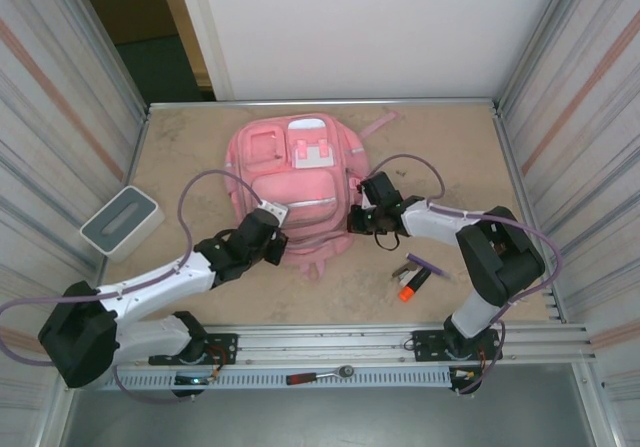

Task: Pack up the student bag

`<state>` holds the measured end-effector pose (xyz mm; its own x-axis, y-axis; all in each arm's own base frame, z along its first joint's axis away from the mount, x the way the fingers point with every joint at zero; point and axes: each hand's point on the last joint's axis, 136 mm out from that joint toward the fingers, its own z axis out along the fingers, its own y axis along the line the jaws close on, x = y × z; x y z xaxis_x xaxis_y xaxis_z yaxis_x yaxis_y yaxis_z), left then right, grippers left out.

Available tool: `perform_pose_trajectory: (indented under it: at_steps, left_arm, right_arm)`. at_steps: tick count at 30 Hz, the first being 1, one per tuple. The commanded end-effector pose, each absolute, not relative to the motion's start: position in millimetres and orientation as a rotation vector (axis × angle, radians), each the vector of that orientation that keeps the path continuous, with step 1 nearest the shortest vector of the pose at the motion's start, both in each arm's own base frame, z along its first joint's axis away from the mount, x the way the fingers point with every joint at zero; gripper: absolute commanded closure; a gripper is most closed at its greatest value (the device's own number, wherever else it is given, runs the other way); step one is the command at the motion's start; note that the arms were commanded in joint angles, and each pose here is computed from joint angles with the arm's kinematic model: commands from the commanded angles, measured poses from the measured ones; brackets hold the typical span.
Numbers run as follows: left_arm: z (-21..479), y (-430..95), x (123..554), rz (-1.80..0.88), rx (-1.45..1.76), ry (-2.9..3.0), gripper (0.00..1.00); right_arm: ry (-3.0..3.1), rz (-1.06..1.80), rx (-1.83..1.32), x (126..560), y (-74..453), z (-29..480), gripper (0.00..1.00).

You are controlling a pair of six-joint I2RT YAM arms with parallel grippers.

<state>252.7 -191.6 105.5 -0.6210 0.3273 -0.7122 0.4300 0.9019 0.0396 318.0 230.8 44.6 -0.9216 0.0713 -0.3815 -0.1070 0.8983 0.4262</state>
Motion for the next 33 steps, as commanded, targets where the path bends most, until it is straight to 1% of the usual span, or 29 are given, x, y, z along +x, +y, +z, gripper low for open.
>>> perform_pose_trajectory:
  at_steps: [1, 8, 10, 11, 13, 15, 17, 21, 23, 25, 26, 27, 28, 31, 33]
  left_arm:
    - [94, -168, 243, -0.064, 0.537, 2.34, 1.0]
    - [91, -180, 238, -0.126, 0.582, 2.353, 1.0]
    - [94, -186, 237, -0.161, 0.585, 2.346, 1.0]
    - [96, -189, 237, -0.176, 0.584, 2.343, 1.0]
    - [100, -194, 236, -0.204, 0.579, 2.333, 1.0]
    - [102, -196, 236, -0.221, 0.575, 2.322, 1.0]
    - [103, -197, 237, -0.227, 0.574, 2.31, 1.0]
    - [104, -200, 238, -0.227, 0.586, 2.303, 1.0]
    - [103, -201, 238, -0.227, 0.59, 2.305, 1.0]
    - [104, -200, 238, -0.223, 0.583, 2.305, 1.0]
    - [103, -198, 238, -0.219, 0.579, 2.306, 1.0]
    - [104, -196, 238, -0.212, 0.571, 2.306, 1.0]
    - [104, -194, 238, -0.203, 0.566, 2.304, 1.0]
    - [107, -187, 237, -0.185, 0.55, 2.285, 1.0]
    - [106, -182, 237, -0.175, 0.543, 2.281, 1.0]
  right_arm:
    - [2.657, 0.388, -0.003, 340, 195, 42, 1.0]
    - [2.621, 0.436, -0.028, 368, 198, 68, 1.0]
    - [2.61, 0.466, -0.043, 368, 202, 80, 0.95]
    - [2.61, 0.505, -0.046, 363, 206, 84, 0.91]
    - [2.593, 0.627, -0.027, 345, 213, 96, 0.76]
    - [2.59, 0.729, 0.011, 323, 218, 97, 0.61]
    - [2.6, 0.805, 0.041, 302, 225, 92, 0.49]
    - [2.614, 0.892, 0.05, 276, 247, 81, 0.32]
    - [2.636, 0.89, 0.042, 272, 255, 71, 0.29]
    - [2.658, 0.872, 0.037, 272, 260, 61, 0.28]
    - [2.668, 0.851, 0.04, 272, 259, 55, 0.3]
    - [2.677, 0.818, 0.043, 273, 256, 50, 0.34]
    - [2.681, 0.783, 0.042, 274, 252, 47, 0.4]
    - [2.675, 0.668, 0.033, 280, 236, 42, 0.66]
    - [2.672, 0.592, 0.028, 286, 223, 41, 0.75]
